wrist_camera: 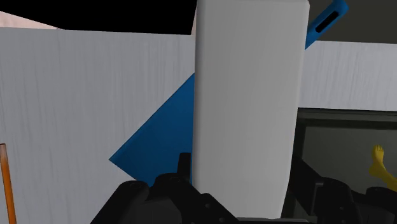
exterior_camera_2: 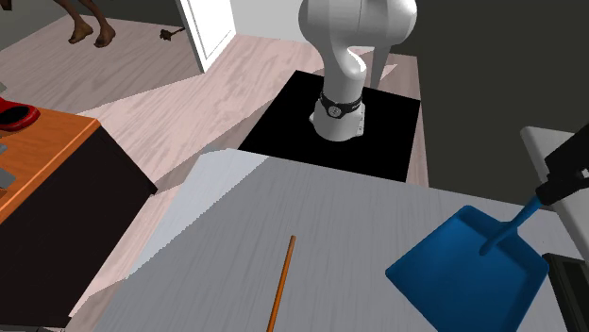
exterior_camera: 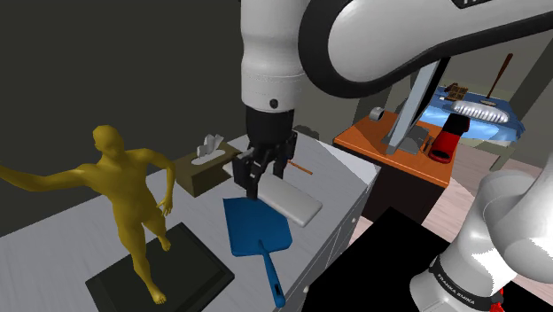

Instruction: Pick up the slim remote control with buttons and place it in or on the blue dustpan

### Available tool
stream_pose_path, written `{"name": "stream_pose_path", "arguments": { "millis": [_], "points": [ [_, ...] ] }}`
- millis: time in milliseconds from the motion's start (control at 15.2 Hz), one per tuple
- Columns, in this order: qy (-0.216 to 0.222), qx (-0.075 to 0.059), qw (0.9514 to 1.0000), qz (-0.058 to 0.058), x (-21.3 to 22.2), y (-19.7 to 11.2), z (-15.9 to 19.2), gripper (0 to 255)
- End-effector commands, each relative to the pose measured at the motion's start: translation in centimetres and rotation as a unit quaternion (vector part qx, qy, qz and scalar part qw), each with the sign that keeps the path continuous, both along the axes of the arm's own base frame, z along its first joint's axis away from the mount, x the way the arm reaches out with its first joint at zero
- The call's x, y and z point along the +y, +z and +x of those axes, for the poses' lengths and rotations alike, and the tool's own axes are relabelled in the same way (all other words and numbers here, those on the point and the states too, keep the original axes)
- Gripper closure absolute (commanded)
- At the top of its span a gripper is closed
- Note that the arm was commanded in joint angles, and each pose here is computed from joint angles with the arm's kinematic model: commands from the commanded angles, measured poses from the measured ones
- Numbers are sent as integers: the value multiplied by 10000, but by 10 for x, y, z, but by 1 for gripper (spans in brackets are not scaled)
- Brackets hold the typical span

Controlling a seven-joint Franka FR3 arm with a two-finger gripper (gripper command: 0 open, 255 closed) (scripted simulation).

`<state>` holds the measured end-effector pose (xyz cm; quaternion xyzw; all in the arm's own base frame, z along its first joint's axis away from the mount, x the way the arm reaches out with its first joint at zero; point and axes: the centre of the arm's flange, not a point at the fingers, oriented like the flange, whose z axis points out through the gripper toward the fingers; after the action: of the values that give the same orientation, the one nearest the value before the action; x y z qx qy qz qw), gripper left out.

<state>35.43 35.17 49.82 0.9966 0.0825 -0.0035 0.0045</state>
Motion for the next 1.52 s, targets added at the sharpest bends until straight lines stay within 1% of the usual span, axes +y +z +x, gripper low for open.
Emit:
{"name": "stream_pose_path", "arguments": {
  "millis": [0,660,726,1254,1320,1452],
  "points": [
    [-5,0,10000,2,6,-8,-3,255],
    [-5,0,10000,2,6,-61,-3,255],
    [-5,0,10000,2,6,-70,-3,255],
    [-5,0,10000,2,6,-70,-3,255],
    [-5,0,10000,2,6,-70,-3,0],
    [-5,0,10000,2,6,-70,-3,0]
  ]
}}
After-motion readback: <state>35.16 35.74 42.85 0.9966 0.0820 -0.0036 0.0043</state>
